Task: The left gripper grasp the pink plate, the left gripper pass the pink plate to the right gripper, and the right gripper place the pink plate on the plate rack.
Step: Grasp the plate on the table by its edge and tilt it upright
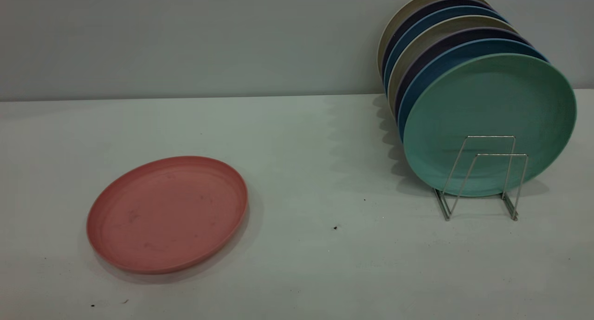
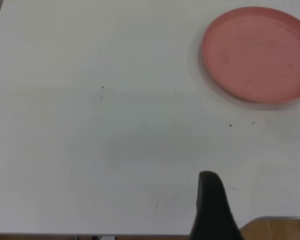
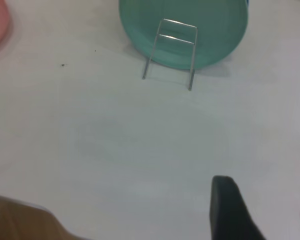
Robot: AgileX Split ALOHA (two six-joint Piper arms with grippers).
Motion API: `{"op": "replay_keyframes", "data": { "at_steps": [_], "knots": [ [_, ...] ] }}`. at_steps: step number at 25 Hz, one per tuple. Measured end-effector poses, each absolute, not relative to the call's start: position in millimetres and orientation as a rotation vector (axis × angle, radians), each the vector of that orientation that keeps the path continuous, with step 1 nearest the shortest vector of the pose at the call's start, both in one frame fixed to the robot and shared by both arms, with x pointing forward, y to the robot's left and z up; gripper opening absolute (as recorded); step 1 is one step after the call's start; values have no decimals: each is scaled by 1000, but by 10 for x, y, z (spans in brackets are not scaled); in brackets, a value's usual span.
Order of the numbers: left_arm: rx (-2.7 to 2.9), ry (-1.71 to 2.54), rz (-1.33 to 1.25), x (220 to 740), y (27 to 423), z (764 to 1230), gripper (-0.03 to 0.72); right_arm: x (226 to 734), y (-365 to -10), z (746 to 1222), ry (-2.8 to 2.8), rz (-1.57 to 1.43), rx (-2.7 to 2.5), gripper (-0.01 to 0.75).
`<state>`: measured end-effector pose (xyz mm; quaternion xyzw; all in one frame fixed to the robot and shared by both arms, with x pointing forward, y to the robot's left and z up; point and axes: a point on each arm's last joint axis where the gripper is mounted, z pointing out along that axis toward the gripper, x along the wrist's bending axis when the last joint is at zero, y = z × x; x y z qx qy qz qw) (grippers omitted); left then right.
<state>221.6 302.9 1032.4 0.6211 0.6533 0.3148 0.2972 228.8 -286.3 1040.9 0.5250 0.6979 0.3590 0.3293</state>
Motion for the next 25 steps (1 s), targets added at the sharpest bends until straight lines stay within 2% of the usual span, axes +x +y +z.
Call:
{"op": "replay_keyframes", "data": {
  "at_steps": [25],
  "knots": [
    [1651, 1737, 837, 2216, 3029, 10324, 511, 2288, -2863, 10409, 1826, 939, 1374, 367]
  ]
}}
